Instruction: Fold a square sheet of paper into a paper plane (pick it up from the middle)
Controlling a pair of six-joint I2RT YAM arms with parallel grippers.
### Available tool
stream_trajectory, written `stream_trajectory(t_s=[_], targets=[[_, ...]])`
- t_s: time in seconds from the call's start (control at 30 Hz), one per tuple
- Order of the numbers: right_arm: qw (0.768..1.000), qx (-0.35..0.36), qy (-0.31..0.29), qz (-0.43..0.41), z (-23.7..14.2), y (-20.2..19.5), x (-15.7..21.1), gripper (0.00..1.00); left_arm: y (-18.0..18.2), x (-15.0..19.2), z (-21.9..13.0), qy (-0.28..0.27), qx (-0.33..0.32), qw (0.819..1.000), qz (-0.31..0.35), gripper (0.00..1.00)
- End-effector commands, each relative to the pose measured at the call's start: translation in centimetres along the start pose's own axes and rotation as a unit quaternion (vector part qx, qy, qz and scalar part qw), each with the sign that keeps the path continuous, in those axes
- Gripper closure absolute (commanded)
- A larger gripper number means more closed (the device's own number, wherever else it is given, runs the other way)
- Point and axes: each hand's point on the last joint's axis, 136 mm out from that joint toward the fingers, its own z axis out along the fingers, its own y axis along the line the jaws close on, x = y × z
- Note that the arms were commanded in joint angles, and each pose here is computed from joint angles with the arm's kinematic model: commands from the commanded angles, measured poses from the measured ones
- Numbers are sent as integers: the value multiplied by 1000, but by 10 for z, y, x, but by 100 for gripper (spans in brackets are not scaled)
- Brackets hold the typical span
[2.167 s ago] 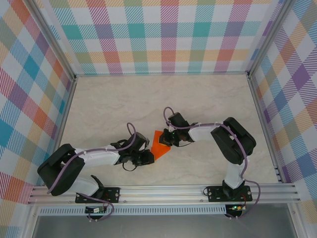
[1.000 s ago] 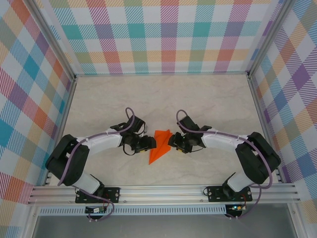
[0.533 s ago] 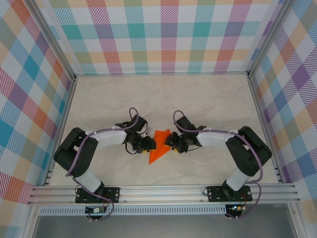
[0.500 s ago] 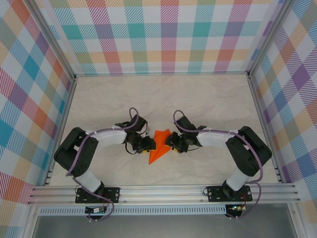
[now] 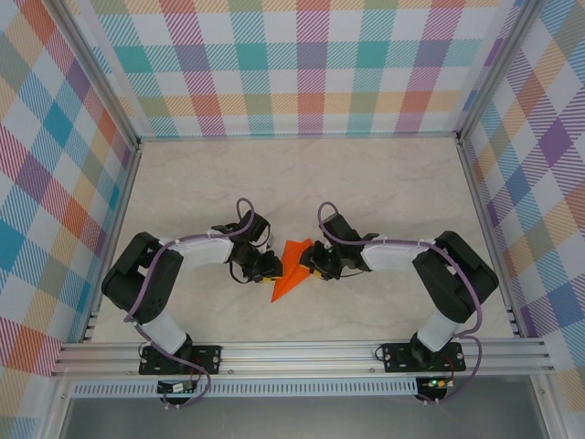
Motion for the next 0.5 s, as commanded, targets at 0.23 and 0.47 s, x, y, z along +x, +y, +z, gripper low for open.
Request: stream_trajectory(t_s=[0.23,0.47], targets=[[998,-55,-2,-31,0,36,-6,52,14,-7,3,-28,-30,999,-9,83],[997,72,-26,15,-16,-14,-5,51,18,-9,2,-34,-25,999,-22,86]])
